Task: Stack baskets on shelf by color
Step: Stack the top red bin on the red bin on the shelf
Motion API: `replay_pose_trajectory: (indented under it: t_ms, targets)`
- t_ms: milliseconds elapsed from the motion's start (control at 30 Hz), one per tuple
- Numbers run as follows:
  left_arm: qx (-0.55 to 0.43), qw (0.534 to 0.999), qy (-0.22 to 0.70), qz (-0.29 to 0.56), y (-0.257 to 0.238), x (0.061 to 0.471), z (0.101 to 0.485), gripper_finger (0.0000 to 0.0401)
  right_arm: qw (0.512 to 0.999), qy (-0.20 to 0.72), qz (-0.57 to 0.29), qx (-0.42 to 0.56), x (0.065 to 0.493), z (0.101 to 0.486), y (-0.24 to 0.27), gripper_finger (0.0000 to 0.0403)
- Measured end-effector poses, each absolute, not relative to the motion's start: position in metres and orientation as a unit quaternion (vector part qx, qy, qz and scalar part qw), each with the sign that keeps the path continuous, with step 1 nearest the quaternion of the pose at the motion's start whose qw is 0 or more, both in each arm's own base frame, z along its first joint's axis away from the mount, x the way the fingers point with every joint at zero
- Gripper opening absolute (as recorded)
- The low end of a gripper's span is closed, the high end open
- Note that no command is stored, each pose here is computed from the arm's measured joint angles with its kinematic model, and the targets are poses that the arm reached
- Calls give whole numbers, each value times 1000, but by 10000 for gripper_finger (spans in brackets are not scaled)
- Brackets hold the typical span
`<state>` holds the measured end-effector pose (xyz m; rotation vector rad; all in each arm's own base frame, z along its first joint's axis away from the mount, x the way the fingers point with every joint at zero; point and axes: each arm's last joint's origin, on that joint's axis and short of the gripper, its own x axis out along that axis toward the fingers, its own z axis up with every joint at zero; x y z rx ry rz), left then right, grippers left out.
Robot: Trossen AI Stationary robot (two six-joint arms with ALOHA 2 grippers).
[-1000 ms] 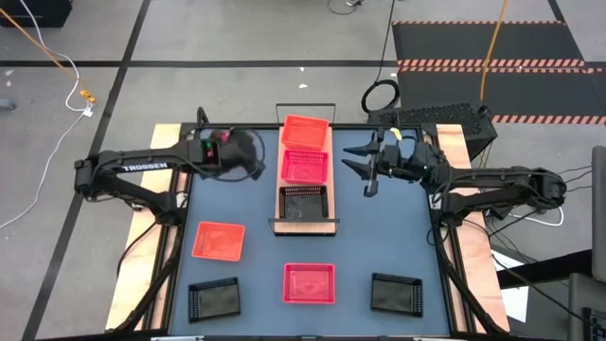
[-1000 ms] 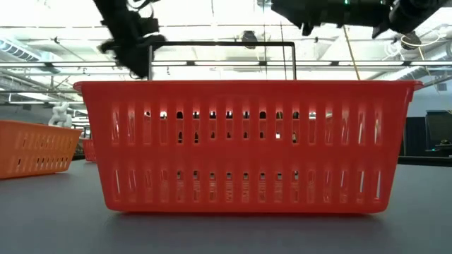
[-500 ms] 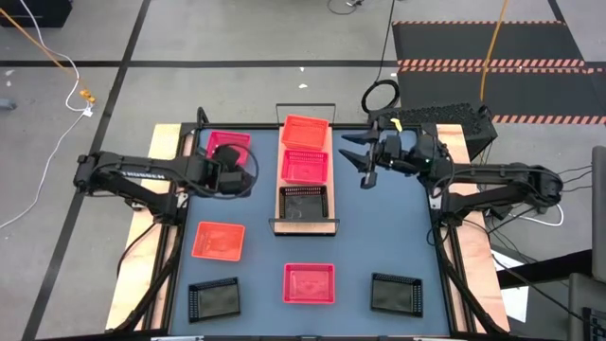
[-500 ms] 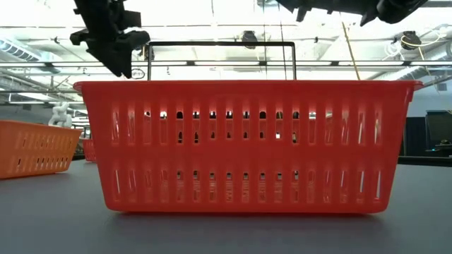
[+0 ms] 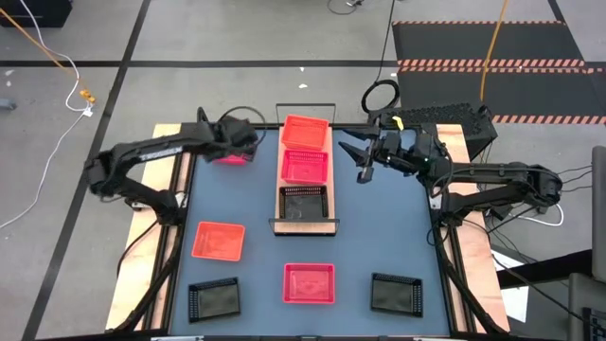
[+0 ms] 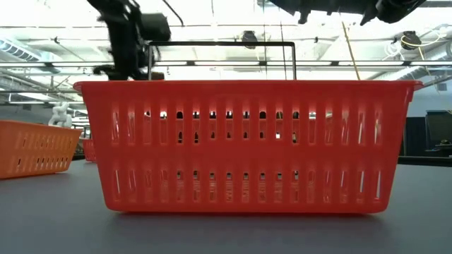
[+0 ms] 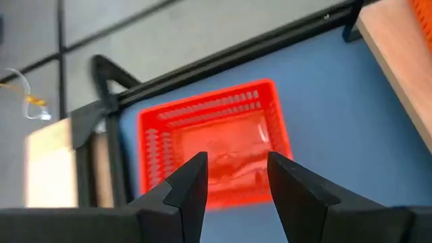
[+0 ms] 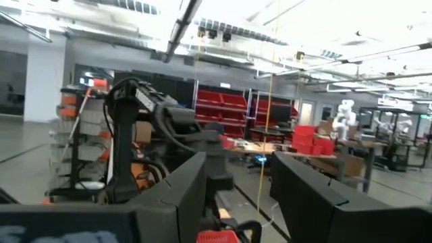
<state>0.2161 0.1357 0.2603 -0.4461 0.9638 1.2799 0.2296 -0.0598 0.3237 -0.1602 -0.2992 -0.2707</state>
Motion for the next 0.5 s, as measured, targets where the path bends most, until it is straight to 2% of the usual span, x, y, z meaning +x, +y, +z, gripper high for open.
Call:
replay_pose_trajectory:
  t_ms: [200, 400, 500]
  targets:
    - [-234, 684, 472, 505, 181, 233, 219, 156, 975, -121, -162, -95, 230, 319, -62, 160]
    - [-241, 652, 509, 507, 196, 234, 193, 153, 957, -85, -245, -128, 229, 316, -66, 160]
    - [-240, 644, 526, 501, 199, 236, 181, 131, 949, -78, -273, -136, 229, 316, -68, 160]
